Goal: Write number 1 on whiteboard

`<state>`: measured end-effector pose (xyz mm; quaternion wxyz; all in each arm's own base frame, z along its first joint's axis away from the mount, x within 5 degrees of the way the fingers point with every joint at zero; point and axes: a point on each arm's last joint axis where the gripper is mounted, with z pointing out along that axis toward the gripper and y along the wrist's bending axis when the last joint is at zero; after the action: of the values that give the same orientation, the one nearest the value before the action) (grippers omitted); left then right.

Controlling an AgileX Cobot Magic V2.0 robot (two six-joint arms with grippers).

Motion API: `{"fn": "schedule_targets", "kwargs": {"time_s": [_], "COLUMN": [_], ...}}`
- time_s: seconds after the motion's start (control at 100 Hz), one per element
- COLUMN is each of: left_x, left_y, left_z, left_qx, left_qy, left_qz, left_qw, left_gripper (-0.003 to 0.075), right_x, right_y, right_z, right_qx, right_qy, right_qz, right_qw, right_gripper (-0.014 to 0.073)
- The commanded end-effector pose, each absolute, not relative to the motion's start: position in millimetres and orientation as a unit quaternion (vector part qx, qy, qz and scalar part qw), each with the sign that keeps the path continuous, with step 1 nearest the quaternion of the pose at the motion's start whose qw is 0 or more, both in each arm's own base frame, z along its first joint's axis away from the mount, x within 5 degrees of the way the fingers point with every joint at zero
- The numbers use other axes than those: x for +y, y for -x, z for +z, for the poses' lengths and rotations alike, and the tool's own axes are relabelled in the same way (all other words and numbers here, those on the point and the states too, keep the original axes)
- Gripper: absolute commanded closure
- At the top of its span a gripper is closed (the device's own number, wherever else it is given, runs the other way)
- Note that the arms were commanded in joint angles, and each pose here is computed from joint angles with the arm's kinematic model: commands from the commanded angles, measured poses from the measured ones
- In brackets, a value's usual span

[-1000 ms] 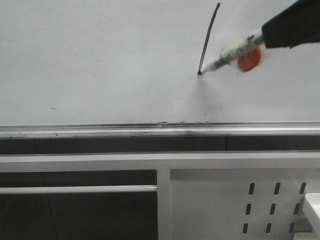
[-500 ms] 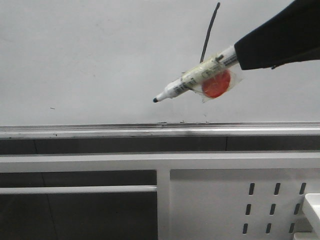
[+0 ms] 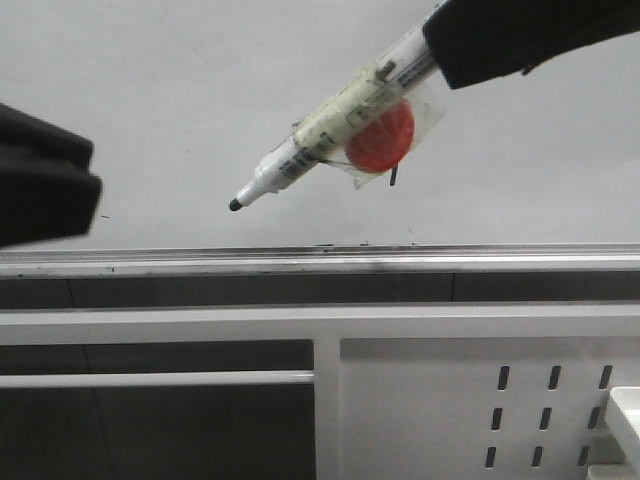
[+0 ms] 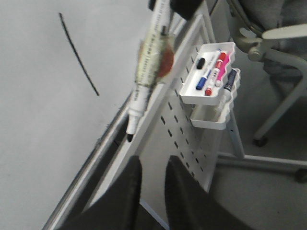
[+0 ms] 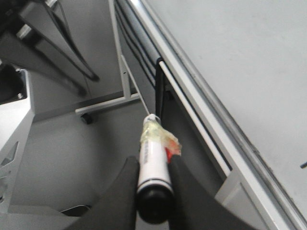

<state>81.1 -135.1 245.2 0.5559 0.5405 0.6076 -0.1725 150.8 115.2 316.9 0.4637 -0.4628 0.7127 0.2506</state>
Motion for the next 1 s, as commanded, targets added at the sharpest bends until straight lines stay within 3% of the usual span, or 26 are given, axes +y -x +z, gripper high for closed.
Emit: {"fn": "schedule_targets", "kwargs": {"time_s": [0.0, 0.11, 0.24, 0.7, 0.88, 0.99], "left_x": [-150, -164, -178, -198, -200, -200], "left_y": [-85, -93, -103, -120, -121, -121], "left_z": [260, 261, 267, 262, 258, 259], "left_qx": [0.586, 0.586, 0.573, 0.581, 0.584, 0.582], "left_qy": [-0.534, -0.534, -0.516, -0.511, -0.514, -0.512], "left_qz": [-0.188, -0.186, -0.189, -0.181, -0.179, -0.180], "left_qw": [0.581, 0.580, 0.609, 0.607, 0.603, 0.606], "left_gripper": [0.0454, 0.0365, 0.0365, 0.0369, 0.0437, 0.0561], "right_x": [118, 119, 119, 121, 121, 121], "right_y": [-153, -154, -155, -154, -154, -154], "right_z": [332, 334, 336, 335, 336, 336], "right_qx": [0.701, 0.698, 0.696, 0.695, 0.695, 0.695], "right_qy": [0.463, 0.469, 0.473, 0.472, 0.471, 0.471], "right_qz": [0.259, 0.263, 0.257, 0.274, 0.277, 0.277], "right_qw": [0.477, 0.473, 0.475, 0.468, 0.468, 0.468], "right_gripper": [0.0644, 0.0645, 0.0645, 0.0645, 0.0645, 0.0645]}}
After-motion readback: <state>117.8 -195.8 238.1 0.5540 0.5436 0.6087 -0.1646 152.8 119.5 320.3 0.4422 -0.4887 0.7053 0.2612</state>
